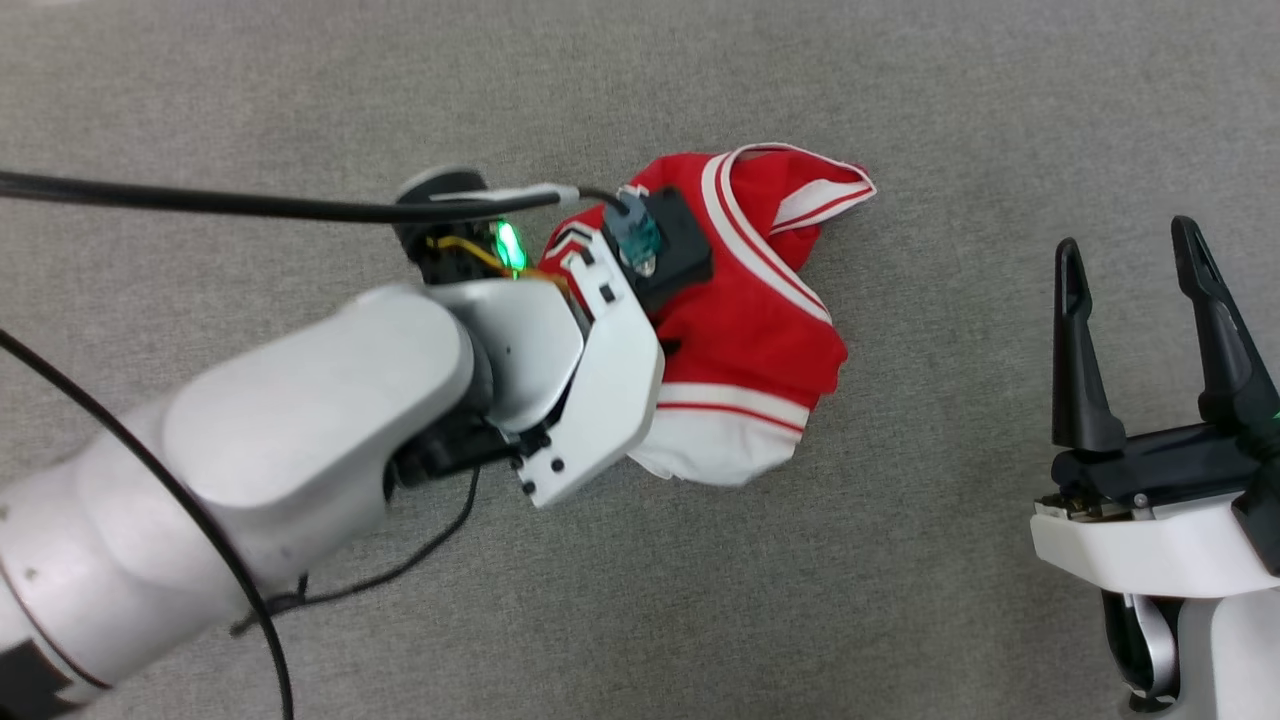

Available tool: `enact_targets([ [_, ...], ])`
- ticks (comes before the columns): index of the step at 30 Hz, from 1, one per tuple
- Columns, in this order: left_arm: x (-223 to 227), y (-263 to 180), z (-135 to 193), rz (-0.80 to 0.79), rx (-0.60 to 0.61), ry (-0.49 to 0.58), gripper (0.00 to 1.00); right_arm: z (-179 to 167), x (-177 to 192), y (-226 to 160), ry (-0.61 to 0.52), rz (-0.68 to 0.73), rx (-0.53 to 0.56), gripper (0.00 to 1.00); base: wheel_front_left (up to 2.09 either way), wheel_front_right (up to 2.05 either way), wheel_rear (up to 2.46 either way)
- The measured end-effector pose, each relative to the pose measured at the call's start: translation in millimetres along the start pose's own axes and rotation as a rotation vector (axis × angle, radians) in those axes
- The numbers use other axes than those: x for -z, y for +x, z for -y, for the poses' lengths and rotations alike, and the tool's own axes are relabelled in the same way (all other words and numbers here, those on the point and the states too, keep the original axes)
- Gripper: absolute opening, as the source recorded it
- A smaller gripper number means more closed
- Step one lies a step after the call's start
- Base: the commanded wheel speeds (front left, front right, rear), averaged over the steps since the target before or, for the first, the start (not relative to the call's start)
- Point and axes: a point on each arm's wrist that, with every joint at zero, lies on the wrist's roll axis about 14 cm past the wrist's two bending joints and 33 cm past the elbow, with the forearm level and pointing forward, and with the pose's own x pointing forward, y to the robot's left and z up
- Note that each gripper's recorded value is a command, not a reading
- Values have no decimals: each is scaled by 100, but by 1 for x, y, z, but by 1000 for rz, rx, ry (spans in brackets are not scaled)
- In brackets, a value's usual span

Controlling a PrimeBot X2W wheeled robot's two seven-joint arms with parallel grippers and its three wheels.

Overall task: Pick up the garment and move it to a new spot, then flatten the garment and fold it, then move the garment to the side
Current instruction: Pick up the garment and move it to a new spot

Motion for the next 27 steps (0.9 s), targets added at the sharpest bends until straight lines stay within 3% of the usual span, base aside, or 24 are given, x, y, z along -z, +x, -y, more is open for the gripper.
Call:
enact_targets([
  [5, 48, 28, 24, -82, 75, -100, 0, -3, 14, 5, 3, -28, -8, 100, 0, 0, 0],
  [9, 51, 30, 24, -58, 56, -117, 2, -7, 15, 8, 8, -29, -17, 100, 0, 0, 0],
  [10, 46, 29, 23, -29, 47, -118, 89, -7, 15, 8, 9, -27, -20, 100, 0, 0, 0],
  [11, 40, 28, 21, 7, 33, -116, 100, -9, 13, 8, 8, -23, -23, 100, 0, 0, 0],
  [15, -3, 8, 5, 211, -54, -71, 100, -13, 3, 3, 16, -5, -33, 100, 0, 0, 0],
  [21, -59, -52, -29, 534, -301, -8, 100, -18, -14, -9, 24, 21, -47, 100, 0, 0, 0],
  [27, -57, -109, -43, 729, -573, 11, 100, -22, -22, -20, 46, 30, -54, 100, 0, 0, 0],
])
